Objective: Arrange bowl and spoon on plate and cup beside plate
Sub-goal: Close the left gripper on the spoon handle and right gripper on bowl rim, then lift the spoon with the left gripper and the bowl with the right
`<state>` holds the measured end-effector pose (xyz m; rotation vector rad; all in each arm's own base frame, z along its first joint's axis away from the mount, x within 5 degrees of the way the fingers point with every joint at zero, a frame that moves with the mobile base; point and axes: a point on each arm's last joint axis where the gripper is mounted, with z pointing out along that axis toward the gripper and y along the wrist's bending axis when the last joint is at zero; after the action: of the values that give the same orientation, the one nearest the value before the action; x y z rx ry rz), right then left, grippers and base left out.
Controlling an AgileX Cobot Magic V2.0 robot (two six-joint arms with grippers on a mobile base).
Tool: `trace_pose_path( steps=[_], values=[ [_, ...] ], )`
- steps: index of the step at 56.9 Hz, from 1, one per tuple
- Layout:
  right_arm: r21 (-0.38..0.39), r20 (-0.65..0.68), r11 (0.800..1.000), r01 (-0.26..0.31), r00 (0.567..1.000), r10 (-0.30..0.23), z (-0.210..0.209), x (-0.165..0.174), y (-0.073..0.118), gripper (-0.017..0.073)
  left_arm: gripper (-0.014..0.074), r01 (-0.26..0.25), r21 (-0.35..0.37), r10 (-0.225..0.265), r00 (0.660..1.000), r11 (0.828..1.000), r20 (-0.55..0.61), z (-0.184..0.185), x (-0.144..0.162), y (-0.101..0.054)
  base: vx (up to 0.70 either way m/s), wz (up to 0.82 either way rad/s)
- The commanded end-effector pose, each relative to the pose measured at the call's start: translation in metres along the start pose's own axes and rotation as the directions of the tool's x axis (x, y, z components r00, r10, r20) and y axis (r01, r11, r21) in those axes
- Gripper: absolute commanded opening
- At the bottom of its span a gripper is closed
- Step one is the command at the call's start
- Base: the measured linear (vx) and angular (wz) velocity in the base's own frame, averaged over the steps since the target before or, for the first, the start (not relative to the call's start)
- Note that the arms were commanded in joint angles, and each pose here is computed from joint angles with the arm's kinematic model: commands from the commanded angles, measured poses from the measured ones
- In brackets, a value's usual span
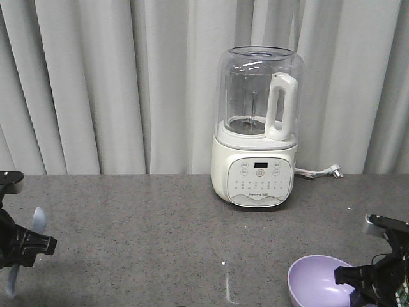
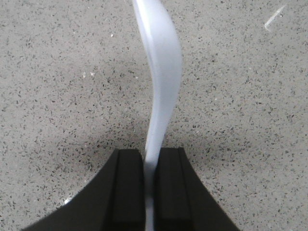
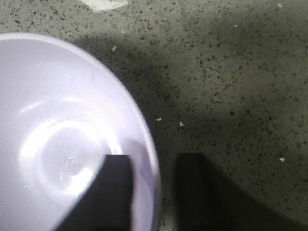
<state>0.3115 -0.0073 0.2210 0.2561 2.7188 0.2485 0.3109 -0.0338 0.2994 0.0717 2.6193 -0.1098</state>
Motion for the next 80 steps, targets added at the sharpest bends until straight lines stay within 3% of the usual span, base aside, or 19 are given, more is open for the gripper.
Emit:
trace_pose_path(
  steps=[1, 10, 20, 28, 40, 55, 66, 80],
  values=[
    [-0.017, 0.116, 0.999, 0.035, 0.993, -0.033, -0.018, -0.014, 0.004, -0.0015, -0.0006, -0.001, 0.014, -0.001, 0.992, 1.0, 0.123, -0.024, -0.011, -0.003, 0.0, 0.0],
    [-0.02, 0.132, 0.998, 0.058, 0.99, -0.055, -0.025, -0.014, 0.006, -0.0013, -0.0006, 0.0, 0.028, -0.004, 0.99, 1.0, 0.143, -0.03, -0.011, -0.004, 0.0, 0.0],
    [-0.007, 0.261, 0.989, 0.151, 0.955, -0.144, -0.064, -0.013, 0.012, -0.0012, -0.0006, -0.034, 0.063, 0.019, 0.974, 0.997, 0.225, -0.051, -0.011, -0.008, 0.0, 0.0],
    [0.025, 0.406, 0.969, 0.246, 0.883, -0.234, -0.115, -0.003, 0.019, -0.0012, -0.0006, -0.058, 0.068, 0.033, 0.947, 0.996, 0.318, -0.079, -0.008, -0.01, 0.0, 0.0],
    [0.04, 0.601, 0.947, 0.319, 0.75, -0.277, -0.182, 0.023, 0.03, -0.0012, -0.0006, -0.082, 0.073, 0.039, 0.886, 0.994, 0.462, -0.128, 0.006, -0.012, 0.0, 0.0],
    [0.036, 0.753, 0.936, 0.349, 0.607, -0.255, -0.243, 0.065, 0.038, -0.001, -0.0004, -0.106, 0.053, 0.05, 0.782, 0.993, 0.621, -0.178, 0.053, -0.011, 0.0, 0.0],
    [0.024, 0.77, 0.941, 0.339, 0.594, -0.233, -0.25, 0.071, 0.038, -0.0008, -0.0003, -0.107, 0.073, 0.027, 0.724, 0.992, 0.689, -0.2, 0.073, -0.012, 0.0, 0.0],
    [0.022, 0.77, 0.941, 0.337, 0.595, -0.231, -0.25, 0.071, 0.038, -0.0008, -0.0003, -0.108, 0.07, 0.029, 0.719, 0.992, 0.694, -0.203, 0.075, -0.012, 0.0, 0.0]
  ],
)
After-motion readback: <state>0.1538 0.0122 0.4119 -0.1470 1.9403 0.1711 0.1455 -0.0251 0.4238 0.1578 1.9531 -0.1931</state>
